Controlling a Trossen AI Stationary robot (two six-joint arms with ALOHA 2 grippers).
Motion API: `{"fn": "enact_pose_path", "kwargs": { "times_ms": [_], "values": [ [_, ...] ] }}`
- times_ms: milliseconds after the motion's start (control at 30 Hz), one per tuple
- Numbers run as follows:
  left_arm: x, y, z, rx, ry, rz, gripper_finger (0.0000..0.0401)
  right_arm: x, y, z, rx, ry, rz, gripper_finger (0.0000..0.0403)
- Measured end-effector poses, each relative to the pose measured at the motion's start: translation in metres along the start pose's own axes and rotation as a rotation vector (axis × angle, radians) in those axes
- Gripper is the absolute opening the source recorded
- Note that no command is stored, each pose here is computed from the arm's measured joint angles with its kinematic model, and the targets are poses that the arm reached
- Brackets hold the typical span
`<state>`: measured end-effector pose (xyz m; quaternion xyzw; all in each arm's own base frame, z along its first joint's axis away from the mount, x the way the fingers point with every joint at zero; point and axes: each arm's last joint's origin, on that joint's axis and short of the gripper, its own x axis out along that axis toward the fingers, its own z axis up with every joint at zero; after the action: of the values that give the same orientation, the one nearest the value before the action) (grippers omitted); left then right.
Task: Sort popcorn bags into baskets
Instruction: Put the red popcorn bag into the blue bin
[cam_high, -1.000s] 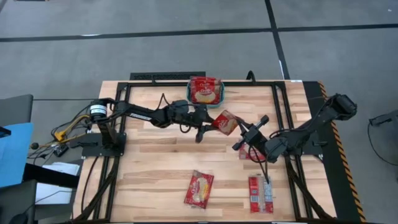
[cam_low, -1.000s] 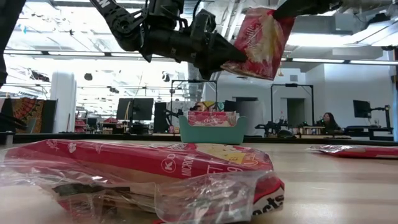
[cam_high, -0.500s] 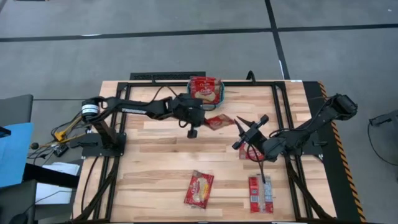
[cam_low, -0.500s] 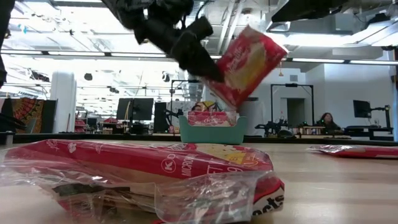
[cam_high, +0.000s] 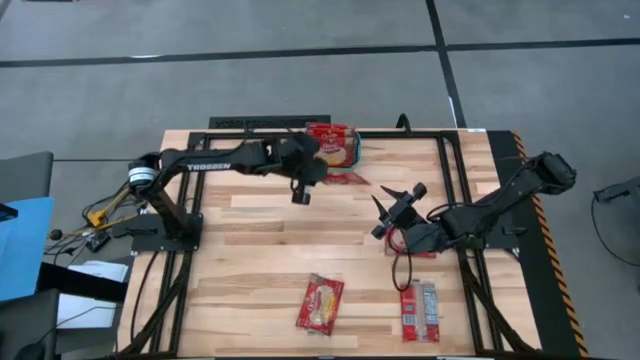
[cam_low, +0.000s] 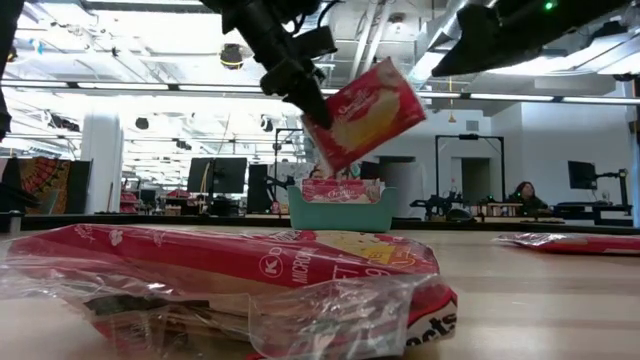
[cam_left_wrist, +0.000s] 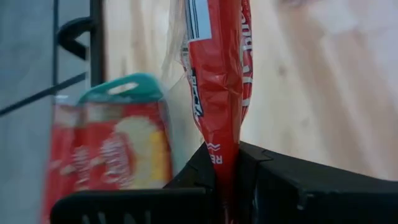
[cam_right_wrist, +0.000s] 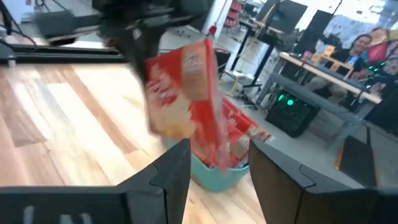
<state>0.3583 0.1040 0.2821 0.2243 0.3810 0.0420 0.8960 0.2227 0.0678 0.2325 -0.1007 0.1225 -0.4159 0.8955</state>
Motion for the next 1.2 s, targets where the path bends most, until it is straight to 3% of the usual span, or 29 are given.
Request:
{"fn": "enact_pose_path", "kwargs": {
  "times_ms": [300,500,667,933,1200],
  "values": [
    [-0.006,0.056,-0.037,0.216,0.105,0.071,0.0002,0.016,-0.005,-0.002,0.019,0.049,0.040,0.0170],
    [0.016,0.088,-0.060,0.163,0.116,0.060,0.0002,0.031,-0.012,-0.004,0.019,0.087,0.033,0.0164],
    [0.024,0.118,-0.053,0.130,0.171,0.033,0.0002,0.044,-0.017,-0.005,0.031,0.123,0.063,0.0167],
    [0.041,0.129,-0.043,0.108,0.259,-0.167,0.0002,0.054,-0.024,-0.008,0.030,0.153,0.042,0.0167],
    [0.076,0.128,-0.048,0.104,0.317,-0.233,0.0002,0.059,-0.027,-0.009,0.032,0.175,0.065,0.0160]
  ]
}}
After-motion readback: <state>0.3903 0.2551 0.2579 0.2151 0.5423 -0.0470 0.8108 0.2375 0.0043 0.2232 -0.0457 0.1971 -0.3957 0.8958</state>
